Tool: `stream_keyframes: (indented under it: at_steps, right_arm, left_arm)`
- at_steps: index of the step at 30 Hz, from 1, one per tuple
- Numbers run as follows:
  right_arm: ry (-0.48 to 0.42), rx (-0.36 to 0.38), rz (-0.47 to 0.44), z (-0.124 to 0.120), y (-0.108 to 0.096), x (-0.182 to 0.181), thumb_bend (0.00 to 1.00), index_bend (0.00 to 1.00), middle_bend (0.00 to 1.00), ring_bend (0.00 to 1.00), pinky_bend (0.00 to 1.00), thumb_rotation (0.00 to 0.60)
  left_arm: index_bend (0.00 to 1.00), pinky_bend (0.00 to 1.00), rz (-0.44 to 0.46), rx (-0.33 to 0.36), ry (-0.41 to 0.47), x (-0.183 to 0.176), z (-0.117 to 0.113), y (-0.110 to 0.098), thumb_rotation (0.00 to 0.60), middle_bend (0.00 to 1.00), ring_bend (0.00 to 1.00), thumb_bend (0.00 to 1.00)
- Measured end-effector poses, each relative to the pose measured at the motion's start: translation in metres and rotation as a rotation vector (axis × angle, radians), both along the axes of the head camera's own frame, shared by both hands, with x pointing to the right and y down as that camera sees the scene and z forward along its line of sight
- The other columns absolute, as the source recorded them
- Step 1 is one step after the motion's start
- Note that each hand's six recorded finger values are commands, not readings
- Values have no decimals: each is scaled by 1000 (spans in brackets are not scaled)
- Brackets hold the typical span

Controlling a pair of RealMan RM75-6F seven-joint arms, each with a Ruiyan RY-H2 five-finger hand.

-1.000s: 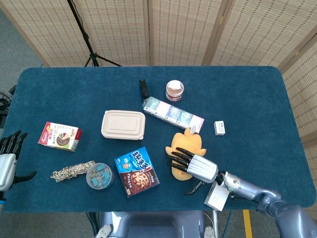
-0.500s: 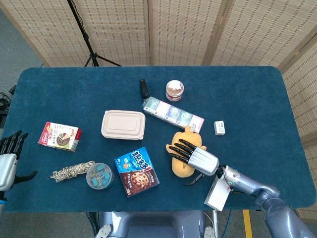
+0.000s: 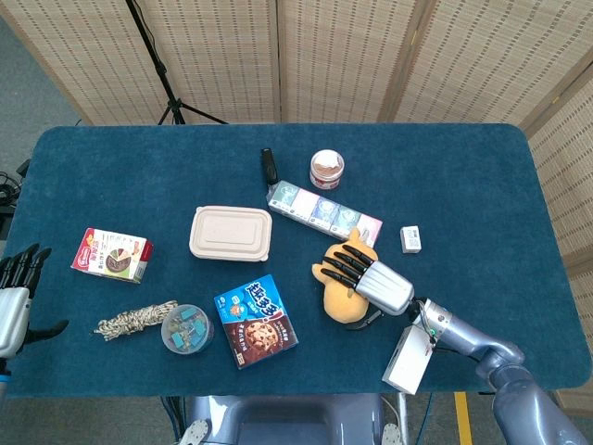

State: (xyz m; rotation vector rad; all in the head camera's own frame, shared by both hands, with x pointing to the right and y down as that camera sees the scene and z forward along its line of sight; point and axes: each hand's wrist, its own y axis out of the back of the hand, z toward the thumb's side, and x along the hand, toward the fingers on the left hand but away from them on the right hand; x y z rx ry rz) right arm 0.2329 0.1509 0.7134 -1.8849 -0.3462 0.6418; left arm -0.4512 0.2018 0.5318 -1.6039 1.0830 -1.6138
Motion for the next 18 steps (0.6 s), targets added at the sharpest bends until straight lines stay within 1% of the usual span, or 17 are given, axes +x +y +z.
stream_keyframes:
  at_steps: [5,8,13,18]
  right_arm:
    - [0,-10,16,-1,-5,3,0,0,0,0,0,0]
    - [-12,-33,24,-2,-5,2,0,0,0,0,0,0]
    - [-68,-79,34,-8,0,-2,0,0,0,0,0,0]
    - [-144,-112,29,-21,9,-9,0,0,0,0,0,0]
  left_arm:
    - [0,0,0,1,0,0,-1,0,600,0,0,0]
    - [0,0,-1,0,2,0,-1,0,600,0,0,0]
    - [0,0,-1,-2,3,0,-1,0,600,0,0,0]
    - [0,0,0,-3,5,0,-1,0,600,0,0,0]
